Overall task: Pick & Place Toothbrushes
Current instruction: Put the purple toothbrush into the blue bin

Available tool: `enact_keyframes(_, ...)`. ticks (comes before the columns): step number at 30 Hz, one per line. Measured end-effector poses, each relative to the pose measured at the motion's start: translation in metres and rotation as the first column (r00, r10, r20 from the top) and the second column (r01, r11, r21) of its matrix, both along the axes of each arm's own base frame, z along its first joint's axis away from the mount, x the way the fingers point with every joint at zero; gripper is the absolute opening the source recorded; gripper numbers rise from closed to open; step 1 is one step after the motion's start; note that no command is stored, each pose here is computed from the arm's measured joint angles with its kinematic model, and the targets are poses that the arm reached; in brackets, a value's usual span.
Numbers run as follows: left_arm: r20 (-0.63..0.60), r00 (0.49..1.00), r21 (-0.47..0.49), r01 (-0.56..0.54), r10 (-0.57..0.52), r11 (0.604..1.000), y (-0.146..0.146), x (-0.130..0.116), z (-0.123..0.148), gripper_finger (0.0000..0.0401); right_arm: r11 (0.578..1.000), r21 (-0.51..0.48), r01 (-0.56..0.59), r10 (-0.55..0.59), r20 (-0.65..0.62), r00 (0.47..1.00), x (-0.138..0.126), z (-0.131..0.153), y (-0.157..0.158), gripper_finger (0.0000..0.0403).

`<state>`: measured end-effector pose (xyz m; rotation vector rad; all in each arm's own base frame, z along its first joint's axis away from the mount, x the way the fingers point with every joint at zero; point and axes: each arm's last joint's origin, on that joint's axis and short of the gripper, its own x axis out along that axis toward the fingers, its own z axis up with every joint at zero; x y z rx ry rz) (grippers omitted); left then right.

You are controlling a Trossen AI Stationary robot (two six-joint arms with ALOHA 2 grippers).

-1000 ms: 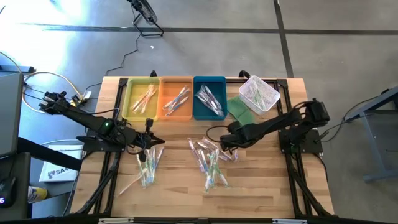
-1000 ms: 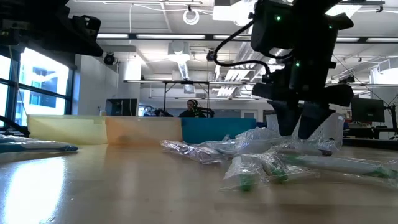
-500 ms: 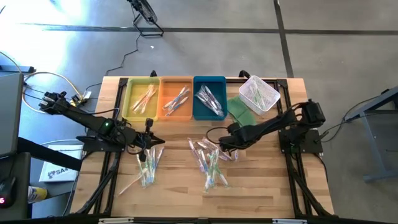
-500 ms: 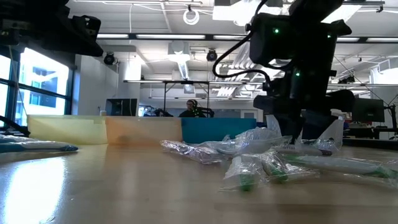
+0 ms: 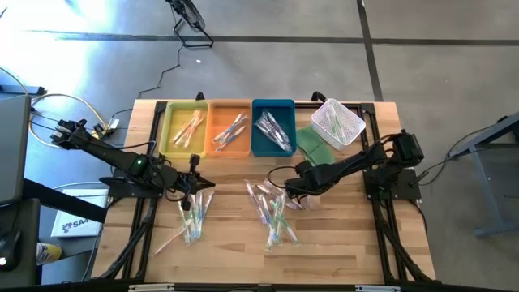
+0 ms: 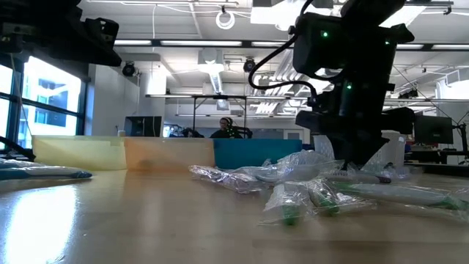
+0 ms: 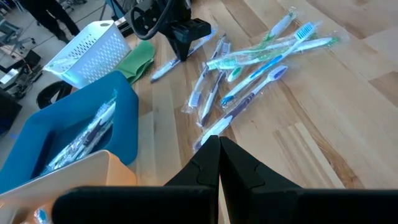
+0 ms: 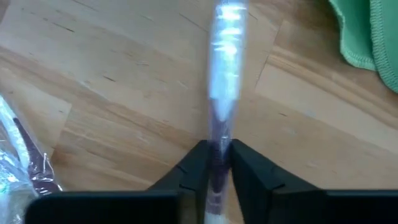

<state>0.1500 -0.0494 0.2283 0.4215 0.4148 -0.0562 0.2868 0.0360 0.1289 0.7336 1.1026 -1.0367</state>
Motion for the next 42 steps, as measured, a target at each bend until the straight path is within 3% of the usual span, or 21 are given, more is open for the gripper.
enact_keyframes(4,0.0,1.0,0.0,0.0,0.0,1.0,0.0,0.0,0.0,0.0003,1.0,0.0,-0.004,0.004,-0.004,1.0,0.0,0.0,0.0,0.0021)
enact_keyframes(21,0.0,1.0,0.0,-0.001,0.001,1.0,0.0,0.0,0.0,0.0003,0.999,0.025,-0.04,0.04,-0.009,0.999,-0.001,0.002,0.0,0.0019)
enact_keyframes(29,0.0,1.0,-0.003,-0.003,0.003,1.0,0.0,0.0,0.0,0.0003,0.991,0.048,-0.125,0.121,0.092,0.988,-0.005,0.031,0.001,0.0)
enact_keyframes(34,0.001,1.0,-0.002,-0.006,0.006,1.0,0.0,0.0,0.0,0.0003,0.972,0.019,-0.234,0.223,0.245,0.944,-0.003,0.058,0.001,0.0001)
enact_keyframes(42,0.0,1.0,-0.001,-0.005,0.005,1.0,0.0,0.0,0.0,0.0003,0.936,-0.102,-0.336,0.344,0.457,0.82,-0.004,0.101,-0.005,0.0001)
